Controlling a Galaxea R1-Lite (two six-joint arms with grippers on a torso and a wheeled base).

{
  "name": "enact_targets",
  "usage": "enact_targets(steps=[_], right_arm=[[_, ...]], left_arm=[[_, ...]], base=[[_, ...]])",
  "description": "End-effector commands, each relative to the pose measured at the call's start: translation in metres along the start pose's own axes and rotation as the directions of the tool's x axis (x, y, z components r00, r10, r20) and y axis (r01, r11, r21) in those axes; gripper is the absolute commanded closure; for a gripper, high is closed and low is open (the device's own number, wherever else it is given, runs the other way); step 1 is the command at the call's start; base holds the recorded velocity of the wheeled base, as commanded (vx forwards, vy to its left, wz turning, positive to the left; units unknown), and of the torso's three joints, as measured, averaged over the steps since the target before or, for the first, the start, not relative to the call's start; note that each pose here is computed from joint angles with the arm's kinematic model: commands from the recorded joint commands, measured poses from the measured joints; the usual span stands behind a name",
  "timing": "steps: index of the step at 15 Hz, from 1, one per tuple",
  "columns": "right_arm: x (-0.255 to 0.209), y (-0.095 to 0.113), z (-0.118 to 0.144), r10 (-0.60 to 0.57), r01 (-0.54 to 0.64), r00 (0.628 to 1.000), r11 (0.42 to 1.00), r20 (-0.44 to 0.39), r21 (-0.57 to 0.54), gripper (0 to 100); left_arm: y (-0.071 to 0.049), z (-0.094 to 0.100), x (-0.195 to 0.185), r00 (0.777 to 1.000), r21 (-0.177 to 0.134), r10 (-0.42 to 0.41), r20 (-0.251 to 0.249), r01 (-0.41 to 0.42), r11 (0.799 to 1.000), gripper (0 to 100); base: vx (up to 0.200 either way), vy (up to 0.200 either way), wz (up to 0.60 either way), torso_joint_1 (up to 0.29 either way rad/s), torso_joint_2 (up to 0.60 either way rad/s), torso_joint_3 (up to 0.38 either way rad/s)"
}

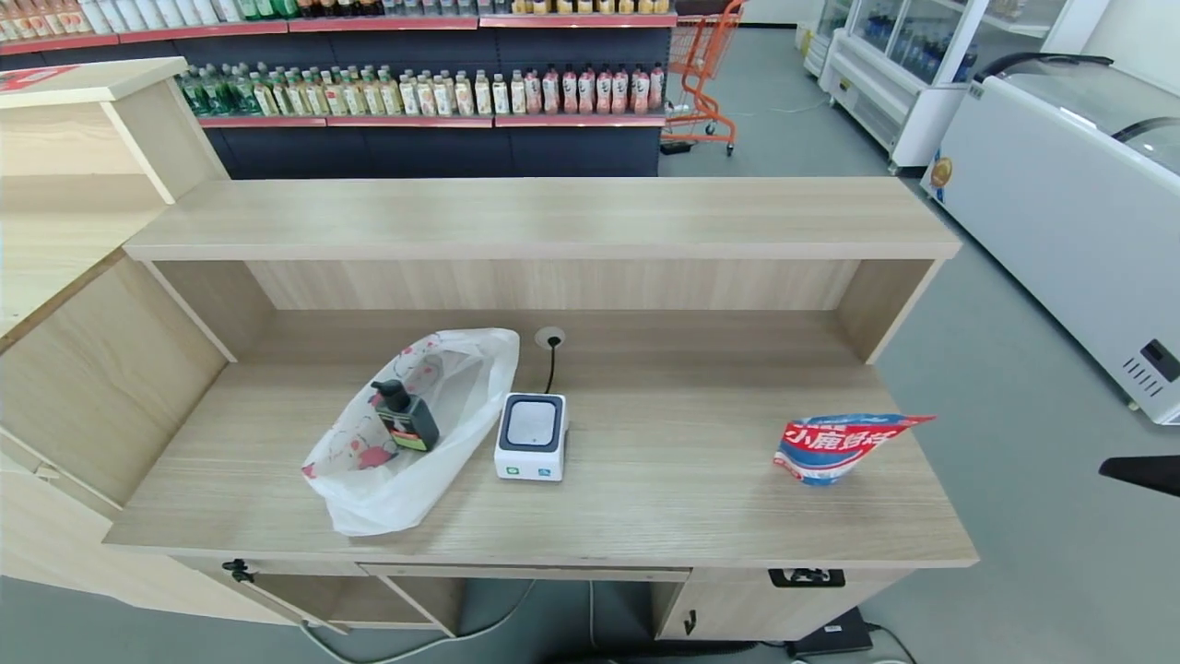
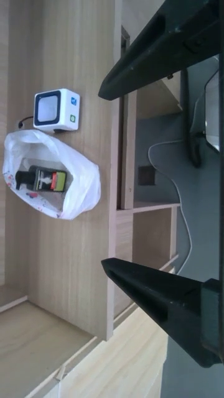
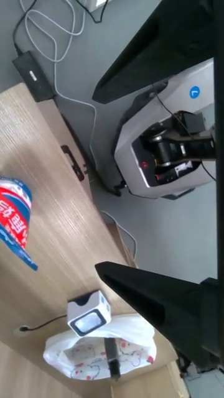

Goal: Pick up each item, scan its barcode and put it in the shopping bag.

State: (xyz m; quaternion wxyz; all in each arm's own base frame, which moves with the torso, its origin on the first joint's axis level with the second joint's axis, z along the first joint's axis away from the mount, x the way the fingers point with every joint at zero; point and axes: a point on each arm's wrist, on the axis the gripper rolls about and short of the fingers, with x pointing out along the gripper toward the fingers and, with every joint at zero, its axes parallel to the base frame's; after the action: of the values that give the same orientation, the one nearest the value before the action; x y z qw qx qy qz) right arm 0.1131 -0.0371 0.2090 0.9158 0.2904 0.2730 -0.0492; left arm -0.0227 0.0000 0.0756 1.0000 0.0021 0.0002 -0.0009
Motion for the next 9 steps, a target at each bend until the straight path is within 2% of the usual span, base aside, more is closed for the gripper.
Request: enact_targets(steps=[1,3,6,9], right_arm=[[0.005,-0.001,0.003,-0.005,0.005,1.0,1.0,-0.016,0.022,0],[0.008,-0.002,0.004,-0.01,0.011,1.0,0.998,-0.027,0.062,0],[0.022,-0.004,0.015,-0.023,0.033,0.998,0.986,-0.06,0.163,0],[0.046,-0.005,0.037,-0.067,0.086,0.994,0.964,-0.082,0.251,0]], left_arm=[[0.0,0.0,0.0,1.0,0.0,0.0,0.0,0.0,1.0,0],[0.0,0.0,0.0,1.0,0.0,0.0,0.0,0.0,1.0,0],[0.0,0.0,0.0,1.0,-0.001,0.0,0.0,0.0,1.0,0],[0.0,0.0,0.0,1.0,-0.001,0.0,0.0,0.0,1.0,0]], base=[[0.0,-0.2,0.0,0.002,0.0,0.002],[0.0,-0.2,0.0,0.005,0.0,0.0],[0.0,0.0,0.0,0.0,0.0,0.0],[0.0,0.0,0.0,0.0,0.0,0.0]])
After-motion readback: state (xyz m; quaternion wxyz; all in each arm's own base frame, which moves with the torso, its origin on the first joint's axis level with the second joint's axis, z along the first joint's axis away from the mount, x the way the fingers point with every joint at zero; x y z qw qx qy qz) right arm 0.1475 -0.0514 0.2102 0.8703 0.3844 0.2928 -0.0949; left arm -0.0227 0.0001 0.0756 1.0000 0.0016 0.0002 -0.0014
